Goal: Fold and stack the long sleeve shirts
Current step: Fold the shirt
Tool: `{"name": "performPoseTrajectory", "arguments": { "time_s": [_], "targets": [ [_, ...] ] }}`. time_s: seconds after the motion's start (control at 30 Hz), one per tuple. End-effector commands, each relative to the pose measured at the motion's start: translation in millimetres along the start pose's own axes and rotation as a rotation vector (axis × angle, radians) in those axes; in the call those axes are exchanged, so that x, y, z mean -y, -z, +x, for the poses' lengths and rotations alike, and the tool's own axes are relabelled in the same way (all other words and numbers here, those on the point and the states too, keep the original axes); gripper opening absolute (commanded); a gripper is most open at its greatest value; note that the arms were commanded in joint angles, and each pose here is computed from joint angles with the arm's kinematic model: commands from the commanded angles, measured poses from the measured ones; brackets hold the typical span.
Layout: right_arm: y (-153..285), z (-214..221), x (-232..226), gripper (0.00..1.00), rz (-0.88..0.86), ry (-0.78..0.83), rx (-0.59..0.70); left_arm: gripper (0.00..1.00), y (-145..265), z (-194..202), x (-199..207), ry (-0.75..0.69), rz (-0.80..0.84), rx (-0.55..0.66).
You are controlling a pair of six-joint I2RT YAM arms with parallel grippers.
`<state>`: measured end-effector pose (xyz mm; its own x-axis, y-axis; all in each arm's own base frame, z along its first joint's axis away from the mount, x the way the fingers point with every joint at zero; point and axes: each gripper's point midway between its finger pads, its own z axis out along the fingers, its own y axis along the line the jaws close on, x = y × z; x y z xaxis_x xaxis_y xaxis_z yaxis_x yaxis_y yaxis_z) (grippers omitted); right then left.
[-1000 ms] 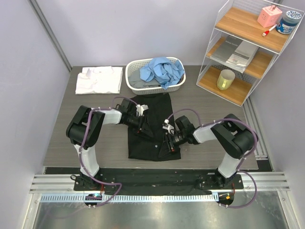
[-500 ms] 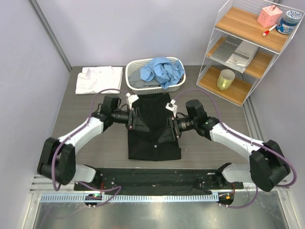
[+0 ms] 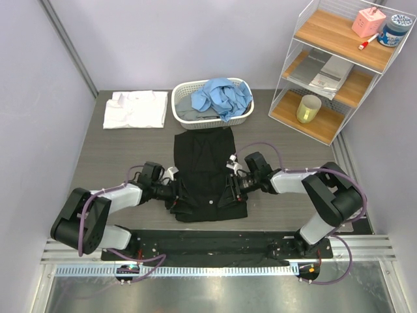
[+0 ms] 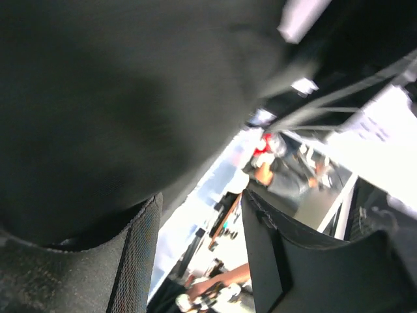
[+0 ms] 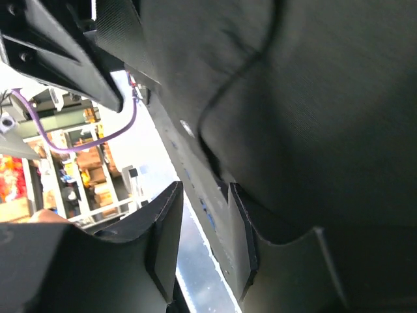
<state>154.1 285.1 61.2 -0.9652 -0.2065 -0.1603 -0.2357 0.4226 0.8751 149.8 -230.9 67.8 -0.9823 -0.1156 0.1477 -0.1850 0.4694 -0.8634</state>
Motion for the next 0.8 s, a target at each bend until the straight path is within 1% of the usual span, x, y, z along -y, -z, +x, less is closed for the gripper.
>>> {"name": "performPoseTrajectory", "arguments": {
  "time_s": [0.0,0.07,0.1,0.13,0.2,0.23,0.27,0.3,0.33,0.37,0.4,0.43,0.47,0.5,0.53,0.57,0.6,0.63,0.67,0.7,0.73,0.77],
  "targets": [
    [-8.8,4.2,19.8,0.40,0.038,-0.053,-0.009,0.53,2.8,-2.1,-43.3,0.121,-0.204,0.074],
    [-11.0,13.4,31.8,0.40,0.059,-0.094,-0.031,0.54,4.3,-4.9,-66.1,0.150,-0.305,0.094],
    [-13.3,18.7,40.9,0.40,0.080,-0.124,-0.046,0.54,4.9,-6.7,-68.0,0.151,-0.316,0.097],
    [-13.7,21.6,43.6,0.40,0.085,-0.133,-0.055,0.57,5.1,-8.4,-74.2,0.155,-0.341,0.106],
    [-15.1,25.2,48.3,0.41,0.097,-0.152,-0.084,0.58,9.3,-7.8,-84.7,0.175,-0.406,0.115],
    [-14.5,26.5,48.6,0.42,0.097,-0.138,-0.096,0.58,10.9,-8.9,-84.8,0.173,-0.418,0.118],
    [-12.5,27.7,45.9,0.45,0.099,-0.139,-0.108,0.58,12.1,-8.9,-80.9,0.160,-0.414,0.113],
    [-8.7,26.8,36.5,0.48,0.077,-0.107,-0.110,0.58,11.7,-7.2,-76.5,0.154,-0.395,0.101],
    [-3.5,31.6,29.5,0.50,0.065,-0.090,-0.133,0.54,6.8,-11.9,-63.4,0.115,-0.314,0.106],
    [0.6,27.1,16.5,0.53,0.033,-0.041,-0.137,0.50,6.9,-0.6,-22.1,0.054,-0.120,0.032],
    [5.8,25.7,6.1,0.54,0.020,-0.007,-0.143,0.49,9.0,-1.3,1.2,-0.012,-0.026,0.028],
    [18.1,23.2,-17.1,0.54,-0.010,0.050,-0.127,0.50,14.6,0.0,32.9,-0.137,0.060,0.012],
    [25.1,13.5,-28.9,0.56,-0.021,0.119,-0.094,0.52,26.0,9.9,57.7,-0.232,0.133,-0.007],
    [35.7,3.7,-36.7,0.57,-0.024,0.152,-0.043,0.55,32.5,7.8,72.0,-0.345,0.160,0.014],
    [46.7,-2.7,-45.6,0.58,-0.011,0.192,0.007,0.56,39.7,12.1,71.9,-0.339,0.126,0.003],
    [55.1,-13.5,-45.4,0.59,0.023,0.258,0.046,0.57,49.1,2.4,94.2,-0.445,0.126,0.047],
    [62.0,-20.5,-37.9,0.59,0.075,0.300,0.072,0.59,52.1,-2.0,96.3,-0.485,0.098,0.054],
    [66.2,-14.8,-26.5,0.60,0.132,0.296,0.039,0.60,54.9,-7.7,88.3,-0.594,0.040,0.057],
    [71.4,-31.1,-11.2,0.61,0.252,0.340,0.072,0.63,59.8,-15.7,92.8,-0.588,-0.010,0.067],
    [73.4,-35.3,-2.2,0.62,0.290,0.391,0.063,0.65,56.7,-28.5,85.2,-0.551,-0.041,0.067],
    [76.1,-44.9,2.9,0.64,0.331,0.404,0.067,0.66,54.5,-34.9,80.5,-0.606,-0.064,0.049],
    [77.5,-55.0,23.4,0.64,0.425,0.388,0.068,0.67,54.0,-42.9,82.9,-0.618,-0.085,0.046]
  ]
}}
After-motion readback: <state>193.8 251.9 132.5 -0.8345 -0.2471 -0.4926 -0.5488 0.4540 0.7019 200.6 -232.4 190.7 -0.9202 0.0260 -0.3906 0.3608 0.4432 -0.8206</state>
